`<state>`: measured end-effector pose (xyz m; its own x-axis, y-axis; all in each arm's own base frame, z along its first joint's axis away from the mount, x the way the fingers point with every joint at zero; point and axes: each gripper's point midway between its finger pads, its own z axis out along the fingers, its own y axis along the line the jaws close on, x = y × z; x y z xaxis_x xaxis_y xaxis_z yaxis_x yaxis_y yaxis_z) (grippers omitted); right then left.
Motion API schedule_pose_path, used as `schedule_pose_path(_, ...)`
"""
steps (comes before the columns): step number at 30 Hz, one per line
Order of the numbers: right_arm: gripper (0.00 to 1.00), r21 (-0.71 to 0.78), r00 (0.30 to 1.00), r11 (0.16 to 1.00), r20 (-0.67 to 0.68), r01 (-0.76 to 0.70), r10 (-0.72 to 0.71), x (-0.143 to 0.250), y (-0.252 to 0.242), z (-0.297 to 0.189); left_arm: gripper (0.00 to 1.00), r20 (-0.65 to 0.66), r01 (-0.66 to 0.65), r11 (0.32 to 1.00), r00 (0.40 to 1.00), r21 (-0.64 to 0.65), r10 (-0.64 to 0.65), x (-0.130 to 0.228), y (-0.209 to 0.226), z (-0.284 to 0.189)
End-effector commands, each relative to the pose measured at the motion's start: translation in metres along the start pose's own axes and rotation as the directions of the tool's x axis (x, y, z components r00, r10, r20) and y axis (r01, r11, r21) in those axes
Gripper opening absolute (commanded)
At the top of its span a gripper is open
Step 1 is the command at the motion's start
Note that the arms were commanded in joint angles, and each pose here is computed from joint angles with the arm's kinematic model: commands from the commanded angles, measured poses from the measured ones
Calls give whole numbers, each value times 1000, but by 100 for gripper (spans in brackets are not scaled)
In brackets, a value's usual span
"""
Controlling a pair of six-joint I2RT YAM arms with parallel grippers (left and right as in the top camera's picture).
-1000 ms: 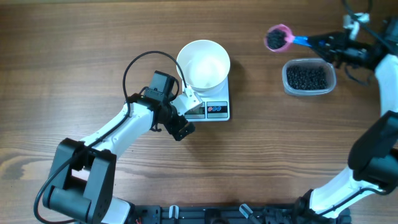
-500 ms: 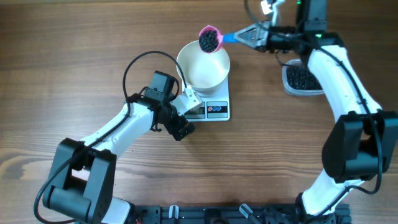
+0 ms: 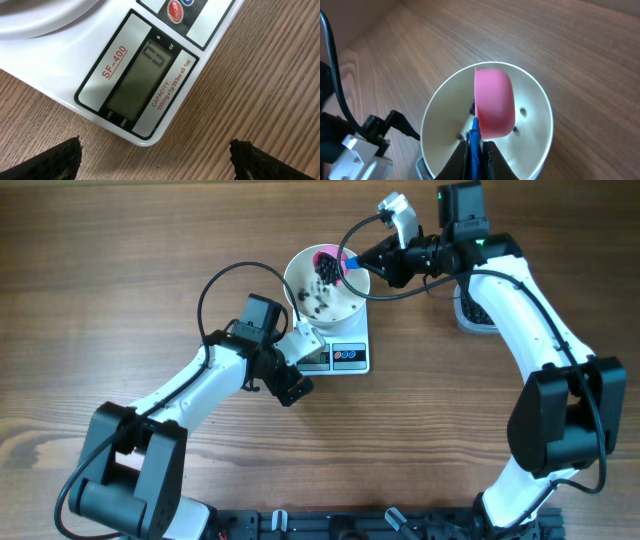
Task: Scoop item into bowl and weigh 150g on scale
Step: 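Tip the scoop with the right gripper to pour beans into the bowl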
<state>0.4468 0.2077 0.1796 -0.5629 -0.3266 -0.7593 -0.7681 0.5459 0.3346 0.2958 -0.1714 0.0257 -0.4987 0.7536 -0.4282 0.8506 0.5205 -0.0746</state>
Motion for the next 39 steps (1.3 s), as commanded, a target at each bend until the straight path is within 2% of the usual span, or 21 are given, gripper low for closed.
schedule_pose_path(1,4,18,972,973,35,231,-232,-18,8,-13,100,2,-19,1000,1000,23,19,1,-4,3)
schedule_pose_path(9,5,34,947,949,67,314,-316,-32,16,-24,100,2,-19,1000,1000,23,19,1,-4,3)
schedule_pose_path(14,4,109,856,862,109,495,-506,-60,40,-58,100,2,-19,1000,1000,23,19,1,-4,3)
schedule_pose_path(18,4,156,839,843,114,515,-533,-71,48,-74,100,2,-19,1000,1000,23,19,1,-4,3)
schedule_pose_path(21,4,190,834,830,85,524,-546,-70,41,-75,100,2,-19,1000,1000,23,19,1,-4,3)
schedule_pose_path(24,4,254,771,748,14,613,-636,-70,29,-77,100,2,-19,1000,1000,23,19,1,-4,3)
schedule_pose_path(26,4,251,771,751,28,611,-637,-72,31,-77,100,2,-19,1000,1000,23,19,1,-4,3)
schedule_pose_path(29,4,162,824,826,102,539,-557,-70,48,-74,100,2,-19,1000,1000,23,19,1,-4,3)
schedule_pose_path(33,4,152,850,853,106,499,-516,-68,48,-74,100,2,-19,1000,1000,23,19,1,-4,3)
schedule_pose_path(36,4,164,931,931,116,326,-346,-67,40,-76,100,2,-19,1000,1000,23,19,1,-4,3)
schedule_pose_path(39,4,275,982,957,136,88,-130,-65,7,-92,100,2,-19,1000,1000,23,19,1,-4,3)
